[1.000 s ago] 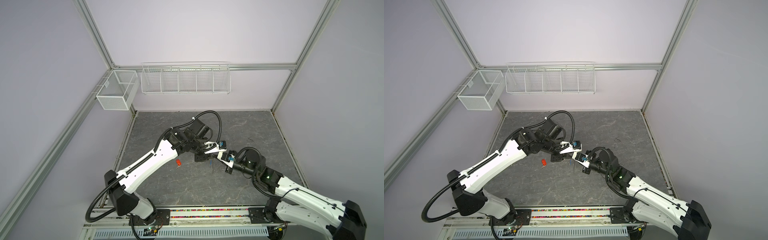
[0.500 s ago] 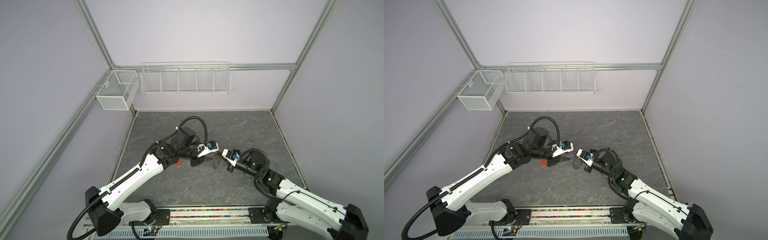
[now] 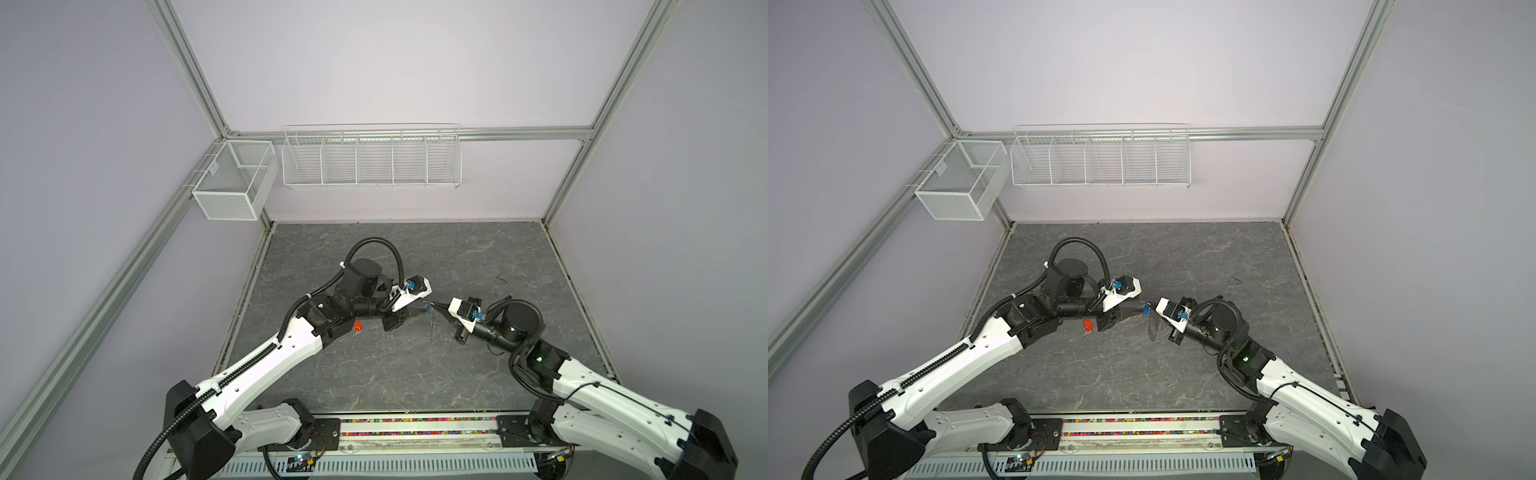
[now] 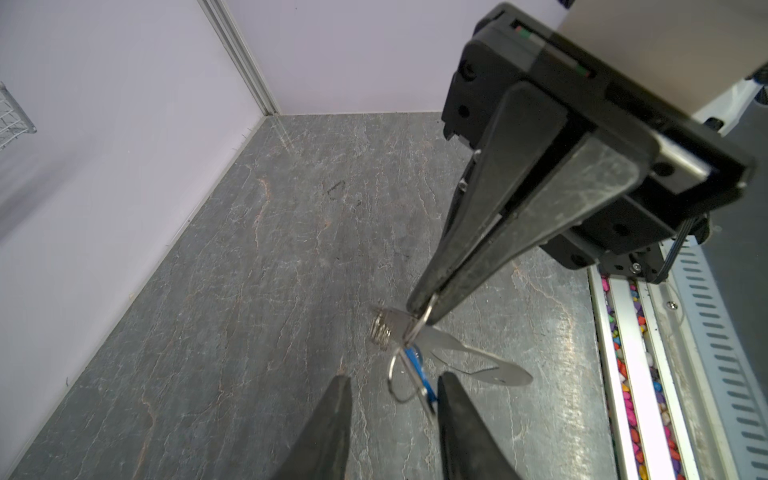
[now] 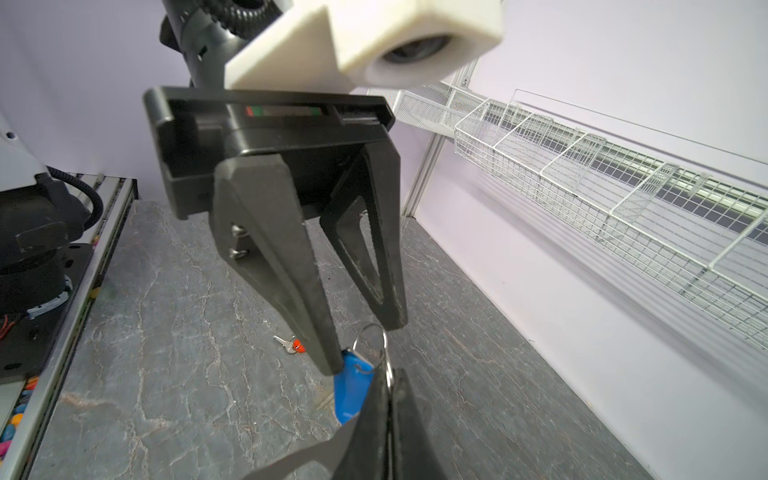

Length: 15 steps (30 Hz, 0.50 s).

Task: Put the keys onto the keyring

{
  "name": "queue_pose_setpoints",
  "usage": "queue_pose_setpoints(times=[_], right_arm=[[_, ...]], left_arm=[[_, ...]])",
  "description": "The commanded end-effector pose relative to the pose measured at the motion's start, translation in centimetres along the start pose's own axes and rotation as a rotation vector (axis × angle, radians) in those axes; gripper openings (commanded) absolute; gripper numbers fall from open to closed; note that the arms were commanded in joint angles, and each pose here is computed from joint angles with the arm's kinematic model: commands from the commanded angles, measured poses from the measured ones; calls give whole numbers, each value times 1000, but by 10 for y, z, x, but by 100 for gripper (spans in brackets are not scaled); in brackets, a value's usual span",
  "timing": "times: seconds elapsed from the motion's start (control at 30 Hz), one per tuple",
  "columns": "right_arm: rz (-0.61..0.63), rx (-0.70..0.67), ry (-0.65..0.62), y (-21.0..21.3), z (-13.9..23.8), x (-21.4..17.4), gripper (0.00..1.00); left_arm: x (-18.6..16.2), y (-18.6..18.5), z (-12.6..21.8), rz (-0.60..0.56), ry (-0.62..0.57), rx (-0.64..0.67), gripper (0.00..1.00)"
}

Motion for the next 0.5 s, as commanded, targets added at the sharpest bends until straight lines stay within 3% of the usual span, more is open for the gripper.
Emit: queue_pose_setpoints(times=[0.0, 0.17, 0.33, 0.47], right_arm=[[5, 18, -66, -1, 3, 8, 7], [4, 4, -71, -2, 3, 9, 7], [4, -48, -66, -6, 4, 12, 7], [-4, -58, -64, -7, 4, 13, 7]], left_arm=[[5, -1, 4, -5, -66, -19, 35], [3, -1, 2, 3, -76, -45, 31], [-6, -2, 1, 51, -22, -29, 36], [-11, -1, -1, 79, -65, 23, 36]])
Point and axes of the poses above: each gripper's point midway between its finger pads, its own z axis back along the fingers, its own y axis along the line the jaws close on, x = y × z, the point moved 10 cm from there along z, back along the fingers, and after that the axes turned 2 degrees about -z, right-handed, at the moved point
